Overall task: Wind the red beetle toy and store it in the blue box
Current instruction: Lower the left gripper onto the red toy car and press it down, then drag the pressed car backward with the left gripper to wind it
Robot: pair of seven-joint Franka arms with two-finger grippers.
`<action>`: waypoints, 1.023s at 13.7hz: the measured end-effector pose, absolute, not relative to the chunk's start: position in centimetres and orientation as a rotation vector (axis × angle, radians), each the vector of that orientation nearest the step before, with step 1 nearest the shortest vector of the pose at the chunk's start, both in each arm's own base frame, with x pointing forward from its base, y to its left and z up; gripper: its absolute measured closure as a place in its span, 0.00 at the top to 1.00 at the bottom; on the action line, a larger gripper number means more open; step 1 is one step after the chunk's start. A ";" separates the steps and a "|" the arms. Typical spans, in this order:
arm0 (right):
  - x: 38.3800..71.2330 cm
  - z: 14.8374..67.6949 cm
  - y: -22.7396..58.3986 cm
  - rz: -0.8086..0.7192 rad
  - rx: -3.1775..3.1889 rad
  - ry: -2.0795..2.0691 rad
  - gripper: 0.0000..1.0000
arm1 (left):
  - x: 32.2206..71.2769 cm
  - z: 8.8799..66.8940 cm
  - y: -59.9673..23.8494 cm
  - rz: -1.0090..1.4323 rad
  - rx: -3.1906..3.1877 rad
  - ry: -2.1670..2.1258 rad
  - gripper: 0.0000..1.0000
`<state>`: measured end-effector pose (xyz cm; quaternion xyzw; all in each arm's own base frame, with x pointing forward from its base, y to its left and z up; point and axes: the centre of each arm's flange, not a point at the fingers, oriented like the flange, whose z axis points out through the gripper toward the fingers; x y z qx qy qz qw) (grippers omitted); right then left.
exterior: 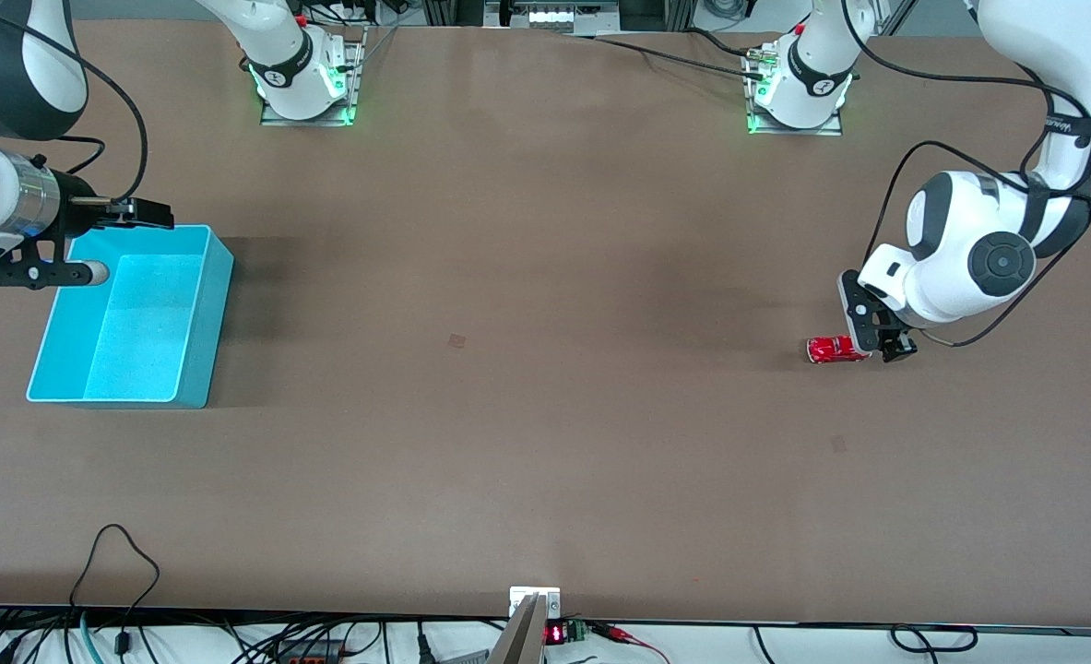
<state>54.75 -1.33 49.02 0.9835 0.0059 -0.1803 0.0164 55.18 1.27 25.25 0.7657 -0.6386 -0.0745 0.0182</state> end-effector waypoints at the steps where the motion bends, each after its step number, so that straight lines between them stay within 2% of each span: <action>1: 54.7 48.9 -1.5 -0.569 3.036 0.023 1.00 | 55.0 24.9 1.4 -0.208 2.361 -2.018 1.00; 6: 54.8 48.7 -1.6 -0.567 2.908 0.100 1.00 | 55.3 23.4 1.2 -0.091 2.271 -2.191 1.00; 10: 55.0 48.4 -2.5 -0.573 2.837 0.149 1.00 | 54.6 20.7 1.0 -0.094 2.246 -2.196 1.00; 14: 55.0 48.4 -2.4 -0.572 2.825 0.159 1.00 | 54.9 20.6 1.0 -0.057 2.257 -2.212 1.00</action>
